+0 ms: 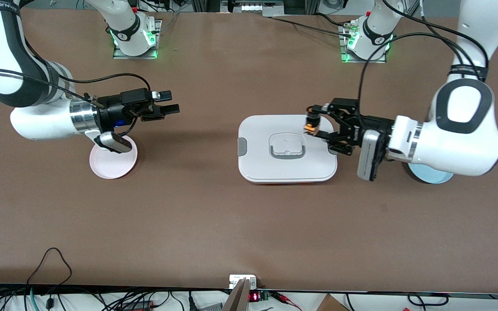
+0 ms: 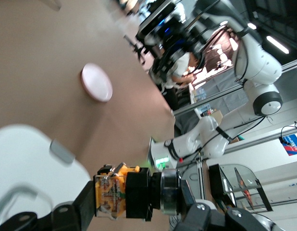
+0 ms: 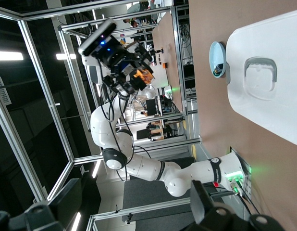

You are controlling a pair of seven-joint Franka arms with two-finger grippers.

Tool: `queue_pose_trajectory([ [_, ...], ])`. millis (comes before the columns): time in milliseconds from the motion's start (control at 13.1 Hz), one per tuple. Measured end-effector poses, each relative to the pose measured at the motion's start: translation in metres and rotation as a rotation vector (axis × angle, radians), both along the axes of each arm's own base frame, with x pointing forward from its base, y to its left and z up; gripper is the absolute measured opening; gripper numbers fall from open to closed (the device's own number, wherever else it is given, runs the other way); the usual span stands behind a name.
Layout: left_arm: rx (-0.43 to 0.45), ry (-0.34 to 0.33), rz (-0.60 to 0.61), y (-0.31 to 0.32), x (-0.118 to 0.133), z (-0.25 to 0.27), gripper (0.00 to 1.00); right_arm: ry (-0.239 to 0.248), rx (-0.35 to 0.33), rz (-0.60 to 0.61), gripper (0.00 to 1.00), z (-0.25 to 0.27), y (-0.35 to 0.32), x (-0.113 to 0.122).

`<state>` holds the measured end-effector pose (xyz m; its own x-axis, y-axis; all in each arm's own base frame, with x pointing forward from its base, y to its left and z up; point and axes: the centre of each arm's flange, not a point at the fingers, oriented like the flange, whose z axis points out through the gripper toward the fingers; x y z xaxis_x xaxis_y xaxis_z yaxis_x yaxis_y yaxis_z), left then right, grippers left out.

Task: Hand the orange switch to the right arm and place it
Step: 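Carry the switch with the left gripper while the right gripper advances, then grasp the orange switch with the right gripper from the left gripper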

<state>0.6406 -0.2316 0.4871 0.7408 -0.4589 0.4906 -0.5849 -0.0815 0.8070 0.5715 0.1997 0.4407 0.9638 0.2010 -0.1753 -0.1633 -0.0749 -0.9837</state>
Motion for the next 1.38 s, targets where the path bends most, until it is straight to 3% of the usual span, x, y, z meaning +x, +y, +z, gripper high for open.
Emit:
queue_pose_trajectory([
  [153, -0.13, -0.159, 0.064, -0.044, -0.004, -0.002, 0.72, 0.057, 0.007, 0.006, 1.0, -0.007, 0.011, -0.002],
  [307, -0.241, -0.259, 0.156, -0.097, -0.02, -0.02, 0.72, 0.154, -0.004, 0.016, 1.0, -0.012, 0.022, -0.005],
  [536, -0.272, -0.368, 0.198, -0.153, -0.049, -0.041, 0.72, 0.235, -0.009, 0.017, 1.0, -0.018, 0.035, -0.007],
  [690, -0.278, -0.409, 0.185, -0.159, -0.053, -0.043, 0.72, 0.292, 0.017, 0.004, 1.0, -0.019, 0.041, -0.006],
  [920, -0.307, -0.418, 0.185, -0.168, -0.059, -0.042, 0.72, 0.383, 0.037, -0.006, 1.0, -0.036, 0.056, -0.006],
  [1149, -0.31, -0.418, 0.181, -0.172, -0.062, -0.042, 0.72, 0.415, 0.031, -0.042, 1.0, -0.048, 0.07, -0.005],
  [1379, -0.31, -0.417, 0.182, -0.172, -0.062, -0.042, 0.72, 0.452, 0.07, -0.102, 1.0, -0.045, 0.084, -0.002],
])
